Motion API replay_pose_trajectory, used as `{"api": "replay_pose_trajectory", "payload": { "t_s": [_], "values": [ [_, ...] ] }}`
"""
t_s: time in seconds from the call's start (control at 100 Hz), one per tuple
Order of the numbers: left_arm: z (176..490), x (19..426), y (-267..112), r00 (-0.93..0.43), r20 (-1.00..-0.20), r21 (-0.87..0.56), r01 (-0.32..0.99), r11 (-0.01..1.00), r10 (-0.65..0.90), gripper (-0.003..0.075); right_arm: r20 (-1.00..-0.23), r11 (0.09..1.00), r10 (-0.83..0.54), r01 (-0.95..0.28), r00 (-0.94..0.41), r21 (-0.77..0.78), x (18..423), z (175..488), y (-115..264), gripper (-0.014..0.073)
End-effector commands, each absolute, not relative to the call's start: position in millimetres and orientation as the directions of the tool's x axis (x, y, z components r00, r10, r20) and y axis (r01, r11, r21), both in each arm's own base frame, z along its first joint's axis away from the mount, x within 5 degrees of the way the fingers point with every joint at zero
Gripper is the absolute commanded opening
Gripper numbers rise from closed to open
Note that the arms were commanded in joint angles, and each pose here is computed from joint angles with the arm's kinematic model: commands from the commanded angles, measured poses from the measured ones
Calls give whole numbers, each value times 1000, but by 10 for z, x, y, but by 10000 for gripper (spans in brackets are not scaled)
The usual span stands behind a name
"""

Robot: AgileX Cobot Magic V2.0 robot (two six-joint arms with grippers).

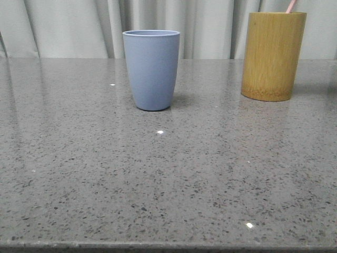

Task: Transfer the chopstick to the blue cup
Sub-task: 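Move the right gripper above the pink stick in the bamboo cup, then grasp the pink stick with the right gripper and pull it upward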

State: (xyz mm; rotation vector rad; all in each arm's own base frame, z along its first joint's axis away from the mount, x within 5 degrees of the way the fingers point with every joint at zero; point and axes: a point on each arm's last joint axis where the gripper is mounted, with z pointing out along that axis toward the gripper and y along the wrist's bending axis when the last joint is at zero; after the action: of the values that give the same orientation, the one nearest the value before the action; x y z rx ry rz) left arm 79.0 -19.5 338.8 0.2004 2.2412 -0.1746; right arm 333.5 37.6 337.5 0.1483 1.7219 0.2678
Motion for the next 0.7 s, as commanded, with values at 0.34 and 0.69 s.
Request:
{"api": "replay_pose_trajectory", "payload": {
  "t_s": [0.34, 0.69],
  "values": [
    [3512, 823, -199, -555, -831, -72, 195, 978, 50, 463, -967, 966, 254, -47, -21, 255, 3428, 3559, 273, 612],
    [3512, 823, -199, -555, -831, -72, 195, 978, 50, 463, -963, 962, 270, -56, 26, 268, 3439, 3650, 270, 612]
  ]
}}
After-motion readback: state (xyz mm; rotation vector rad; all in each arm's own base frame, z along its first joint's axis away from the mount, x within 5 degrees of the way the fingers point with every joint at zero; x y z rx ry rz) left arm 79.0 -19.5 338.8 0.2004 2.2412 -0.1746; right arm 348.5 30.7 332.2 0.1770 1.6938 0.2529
